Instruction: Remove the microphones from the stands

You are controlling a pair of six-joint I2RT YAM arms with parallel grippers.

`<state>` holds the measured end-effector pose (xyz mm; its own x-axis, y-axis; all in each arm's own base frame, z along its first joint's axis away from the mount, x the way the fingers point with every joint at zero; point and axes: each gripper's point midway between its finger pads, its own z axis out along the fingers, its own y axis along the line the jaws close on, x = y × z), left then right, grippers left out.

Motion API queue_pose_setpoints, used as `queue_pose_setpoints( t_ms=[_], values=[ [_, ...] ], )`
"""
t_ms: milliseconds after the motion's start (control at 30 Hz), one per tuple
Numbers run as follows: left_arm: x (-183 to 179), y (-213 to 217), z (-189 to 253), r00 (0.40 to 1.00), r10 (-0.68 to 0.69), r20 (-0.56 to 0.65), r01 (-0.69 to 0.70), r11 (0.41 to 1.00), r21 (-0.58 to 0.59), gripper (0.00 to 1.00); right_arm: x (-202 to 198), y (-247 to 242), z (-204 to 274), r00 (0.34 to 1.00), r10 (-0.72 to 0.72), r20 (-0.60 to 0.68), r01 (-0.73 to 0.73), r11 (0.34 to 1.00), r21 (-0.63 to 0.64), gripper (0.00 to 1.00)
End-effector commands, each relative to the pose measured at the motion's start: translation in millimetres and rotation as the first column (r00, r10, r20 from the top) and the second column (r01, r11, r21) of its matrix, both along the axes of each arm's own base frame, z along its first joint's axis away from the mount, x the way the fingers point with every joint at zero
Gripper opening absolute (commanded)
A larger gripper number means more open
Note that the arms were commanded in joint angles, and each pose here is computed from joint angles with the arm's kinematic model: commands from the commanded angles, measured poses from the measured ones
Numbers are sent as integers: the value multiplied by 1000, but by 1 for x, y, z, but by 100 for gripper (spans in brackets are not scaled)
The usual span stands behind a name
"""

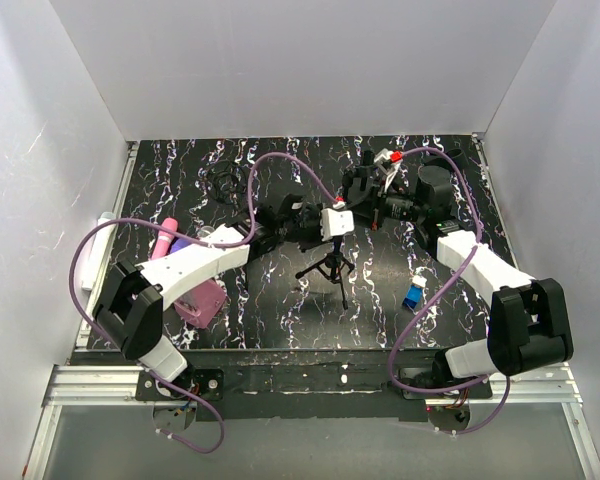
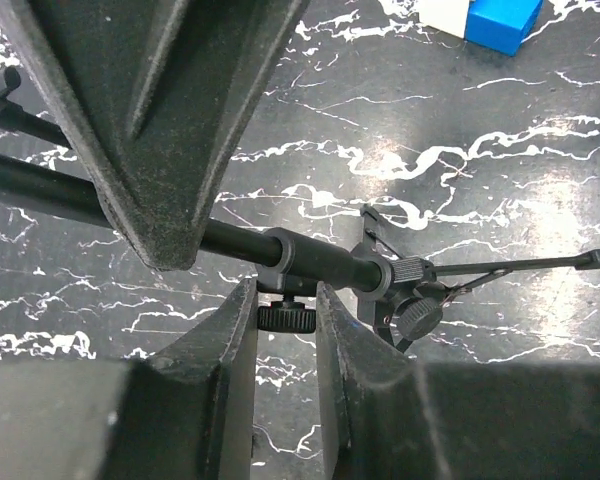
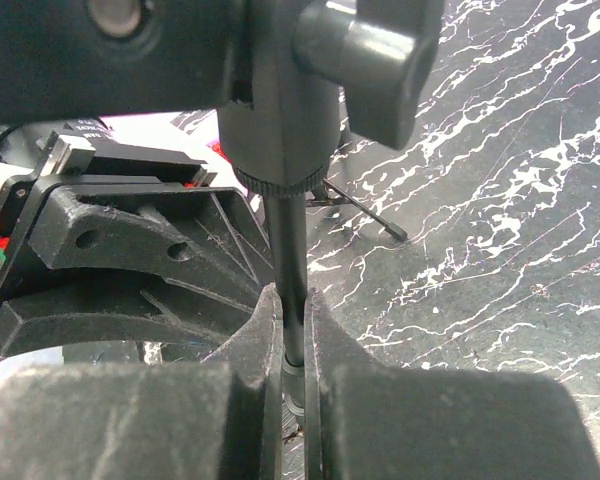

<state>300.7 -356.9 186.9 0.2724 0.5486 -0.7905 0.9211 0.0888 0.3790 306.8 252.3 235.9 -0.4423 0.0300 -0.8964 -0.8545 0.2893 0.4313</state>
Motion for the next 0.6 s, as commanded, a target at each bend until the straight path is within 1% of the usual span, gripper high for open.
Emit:
queue_pose_setpoints(
  t_ms=[0,33,67,100,133,167,200,267,333,400,433,467,500,533,567],
  values=[
    [18,4,18,987,136,-80,-138,990,-20,0,-15,4,9,997,60,-46,-59,998,22,1],
    [20,6,16,970,175,-170,-181,983,-22,0,-16,3,13,998,68,-18,-67,997,22,1],
    [25,6,27,949,188,-255,-206,978,-44,0,-17,3,15,997,72,4,-73,997,17,1],
    [28,8,24,905,203,-375,-233,972,-37,0,-18,3,16,997,80,17,-80,997,11,1],
    [26,6,22,856,183,-483,-230,972,-39,0,-18,3,18,996,87,36,-87,996,7,1],
    [19,7,25,782,162,-601,-224,974,-29,0,-19,3,19,994,94,49,-95,996,1,1],
    [16,6,25,707,143,-692,-219,976,-22,0,-20,2,20,993,102,64,-102,995,-4,1],
    [10,2,24,557,119,-822,-201,980,6,0,-21,2,21,990,111,85,-111,994,-11,1],
    [9,0,22,420,95,-903,-183,983,18,0,-21,2,21,989,116,90,-116,993,-13,1],
    [12,0,24,315,50,-948,-189,982,-11,0,-21,2,20,989,119,92,-118,993,-15,1],
    [13,-1,28,282,34,-959,-205,978,-25,0,-21,2,20,989,117,90,-116,993,-15,1],
    [15,-2,28,284,34,-958,-214,976,-28,0,-21,2,19,989,117,89,-116,993,-16,1],
    [17,-2,28,296,51,-954,-228,973,-19,15,-21,2,19,989,116,87,-115,993,-17,1],
    [22,-1,28,325,72,-943,-247,969,-11,31,-21,2,18,990,116,83,-115,993,-18,1],
    [27,1,28,375,94,-922,-259,966,-6,40,-21,2,18,990,114,77,-113,993,-17,1]
  ],
)
